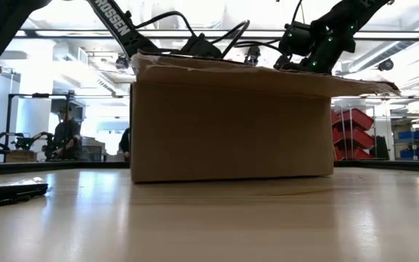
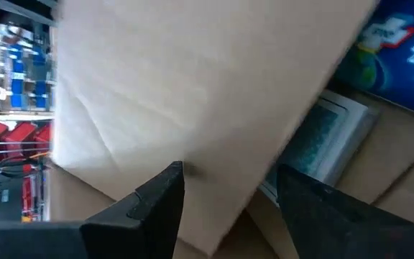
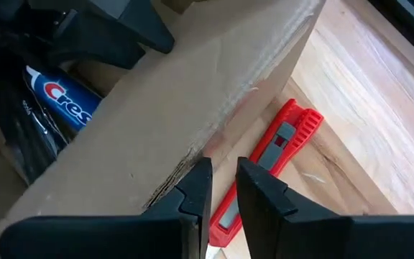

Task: Unpack boxes

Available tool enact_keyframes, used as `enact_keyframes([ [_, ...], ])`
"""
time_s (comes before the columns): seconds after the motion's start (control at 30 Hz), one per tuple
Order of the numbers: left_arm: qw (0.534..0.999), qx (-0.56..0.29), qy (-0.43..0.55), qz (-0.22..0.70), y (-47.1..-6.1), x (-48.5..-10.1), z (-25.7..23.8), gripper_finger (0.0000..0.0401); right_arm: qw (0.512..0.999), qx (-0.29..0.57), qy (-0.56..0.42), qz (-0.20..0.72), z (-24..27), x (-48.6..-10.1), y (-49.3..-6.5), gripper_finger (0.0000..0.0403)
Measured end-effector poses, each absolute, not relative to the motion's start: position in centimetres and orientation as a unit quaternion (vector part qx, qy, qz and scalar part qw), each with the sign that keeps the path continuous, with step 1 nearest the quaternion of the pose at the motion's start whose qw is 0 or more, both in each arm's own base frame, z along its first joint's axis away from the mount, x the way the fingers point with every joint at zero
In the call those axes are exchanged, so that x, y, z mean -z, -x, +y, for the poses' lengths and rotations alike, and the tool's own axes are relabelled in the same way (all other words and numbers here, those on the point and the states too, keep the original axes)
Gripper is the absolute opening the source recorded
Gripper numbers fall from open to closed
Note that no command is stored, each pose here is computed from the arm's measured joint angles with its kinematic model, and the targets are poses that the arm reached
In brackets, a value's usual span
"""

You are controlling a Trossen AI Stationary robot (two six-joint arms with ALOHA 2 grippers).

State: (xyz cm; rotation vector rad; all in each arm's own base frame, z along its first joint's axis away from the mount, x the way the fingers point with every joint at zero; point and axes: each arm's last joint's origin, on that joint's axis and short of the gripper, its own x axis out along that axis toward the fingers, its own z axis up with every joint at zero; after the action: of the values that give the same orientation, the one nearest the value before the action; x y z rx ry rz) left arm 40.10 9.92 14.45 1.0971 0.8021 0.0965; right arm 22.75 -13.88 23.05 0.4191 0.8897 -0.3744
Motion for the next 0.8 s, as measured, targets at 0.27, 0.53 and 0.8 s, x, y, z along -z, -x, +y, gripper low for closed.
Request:
enact_keyframes([
  [0.27,0.778,-0.057,-0.511,0.361,-40.3,-14.6,10.0,0.0199,0.865,0.180,-0.203,0.423,-13.8,-23.1,-22.8,0.0062],
  [0.53,0.784,-0.080,-0.517,0.335,-40.6,-15.0,10.1,0.0192,0.863,0.182,-0.203,0.426,-13.6,-23.0,-22.9,0.0048],
  [0.8,0.763,-0.110,-0.534,0.347,-40.5,-15.8,9.6,0.0189,0.862,0.183,-0.203,0.427,-13.6,-23.0,-22.8,0.0059],
])
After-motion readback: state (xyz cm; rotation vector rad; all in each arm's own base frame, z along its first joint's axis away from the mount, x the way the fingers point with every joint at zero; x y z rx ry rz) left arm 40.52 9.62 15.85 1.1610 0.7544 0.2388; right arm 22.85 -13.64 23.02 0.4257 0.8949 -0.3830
